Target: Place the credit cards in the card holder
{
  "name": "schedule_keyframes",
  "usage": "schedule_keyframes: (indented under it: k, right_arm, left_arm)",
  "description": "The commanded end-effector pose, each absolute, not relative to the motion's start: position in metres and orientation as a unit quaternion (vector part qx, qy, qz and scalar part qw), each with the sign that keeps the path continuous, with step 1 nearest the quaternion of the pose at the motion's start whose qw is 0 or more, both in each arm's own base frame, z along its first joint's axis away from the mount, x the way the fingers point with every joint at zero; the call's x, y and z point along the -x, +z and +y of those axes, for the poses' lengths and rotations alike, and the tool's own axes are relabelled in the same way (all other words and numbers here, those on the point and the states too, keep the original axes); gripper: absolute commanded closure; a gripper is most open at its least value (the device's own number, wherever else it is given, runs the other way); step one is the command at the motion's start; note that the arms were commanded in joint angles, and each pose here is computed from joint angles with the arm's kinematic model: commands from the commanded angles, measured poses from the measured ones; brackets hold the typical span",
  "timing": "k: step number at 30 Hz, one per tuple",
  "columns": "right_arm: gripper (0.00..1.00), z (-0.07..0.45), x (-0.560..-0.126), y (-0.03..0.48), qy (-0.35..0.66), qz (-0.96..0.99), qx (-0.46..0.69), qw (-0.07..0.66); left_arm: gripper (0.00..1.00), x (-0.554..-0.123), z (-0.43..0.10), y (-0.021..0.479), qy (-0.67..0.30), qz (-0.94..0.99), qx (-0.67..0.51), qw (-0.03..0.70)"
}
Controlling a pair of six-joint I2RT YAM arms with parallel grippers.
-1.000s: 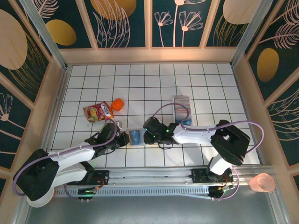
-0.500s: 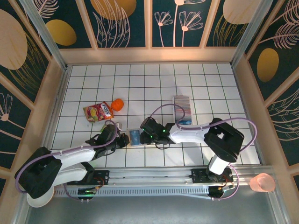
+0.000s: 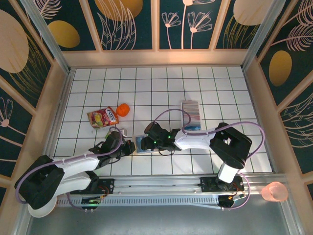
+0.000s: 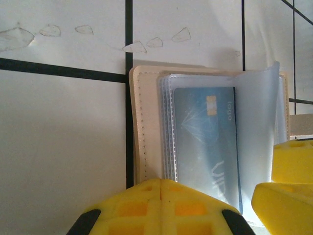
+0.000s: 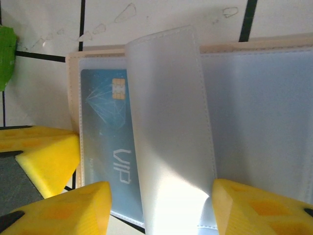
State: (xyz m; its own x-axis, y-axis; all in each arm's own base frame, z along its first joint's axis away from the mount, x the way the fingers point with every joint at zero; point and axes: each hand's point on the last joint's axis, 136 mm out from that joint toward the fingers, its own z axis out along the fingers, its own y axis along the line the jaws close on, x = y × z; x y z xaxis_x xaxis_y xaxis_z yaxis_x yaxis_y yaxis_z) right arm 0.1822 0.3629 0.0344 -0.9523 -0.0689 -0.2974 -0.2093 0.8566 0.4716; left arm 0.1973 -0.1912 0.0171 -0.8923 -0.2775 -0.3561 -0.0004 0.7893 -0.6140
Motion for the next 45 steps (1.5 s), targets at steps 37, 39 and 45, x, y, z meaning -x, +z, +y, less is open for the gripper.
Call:
schedule_keyframes:
  k: [37,39,45]
  right_arm:
    - [0.47,0.409,-0.180,0.065,0.372,0.918,0.057,0.129]
    - [0.47,0.411,-0.181,0.066,0.372,0.917,0.059,0.130]
    - [0.47,0.428,-0.183,0.080,0.402,0.904,0.068,0.130]
  left_arm:
    - [0.91,-0.194,-0.171,0.030,-0.329,0.898,0.140,0.255]
    - [0.91,-0.195,-0.163,0.029,-0.315,0.898,0.154,0.264]
    - [0.89,-0.199,-0.150,0.042,-0.320,0.880,0.197,0.291]
